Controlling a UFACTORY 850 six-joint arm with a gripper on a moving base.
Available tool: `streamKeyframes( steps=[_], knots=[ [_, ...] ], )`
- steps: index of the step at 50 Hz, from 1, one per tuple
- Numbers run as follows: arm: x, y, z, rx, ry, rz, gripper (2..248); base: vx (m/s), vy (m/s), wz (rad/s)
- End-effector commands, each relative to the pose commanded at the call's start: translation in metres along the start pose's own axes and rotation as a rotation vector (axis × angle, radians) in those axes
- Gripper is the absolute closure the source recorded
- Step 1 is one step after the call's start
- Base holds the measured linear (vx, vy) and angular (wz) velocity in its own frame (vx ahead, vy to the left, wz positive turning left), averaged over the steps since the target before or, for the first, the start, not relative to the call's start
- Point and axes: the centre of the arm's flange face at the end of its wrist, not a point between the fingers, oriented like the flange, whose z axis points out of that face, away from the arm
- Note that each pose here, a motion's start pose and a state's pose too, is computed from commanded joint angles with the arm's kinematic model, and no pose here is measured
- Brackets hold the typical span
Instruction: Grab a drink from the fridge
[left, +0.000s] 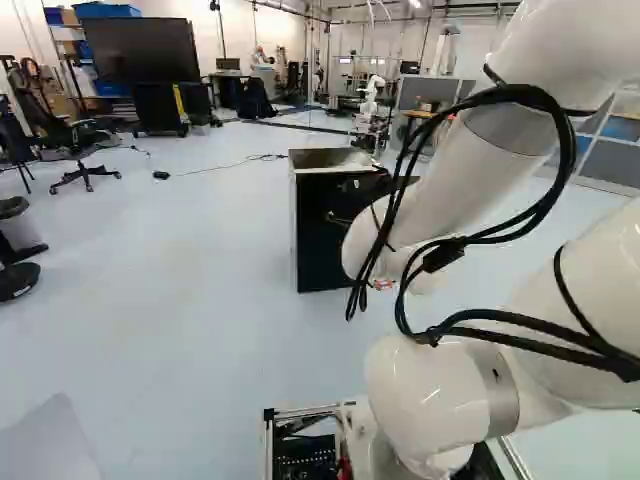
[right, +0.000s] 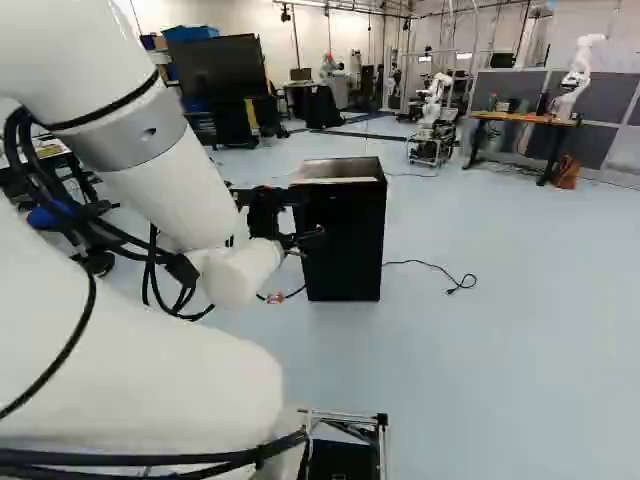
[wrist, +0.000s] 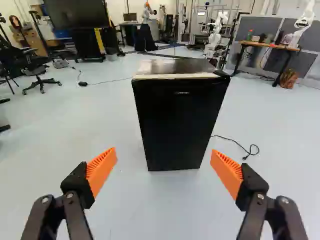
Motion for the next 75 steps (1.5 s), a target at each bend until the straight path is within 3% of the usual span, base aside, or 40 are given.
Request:
streamKeyframes(
  steps=[30, 75],
  knots=[
    [0.0000, 0.0000, 0.0000, 0.000, 0.000, 0.000, 3, 0.003, 0.009, 0.010],
    [0.0000, 0.0000, 0.0000, 0.000, 0.000, 0.000, 3, 0.073, 0.010, -0.003]
  ],
)
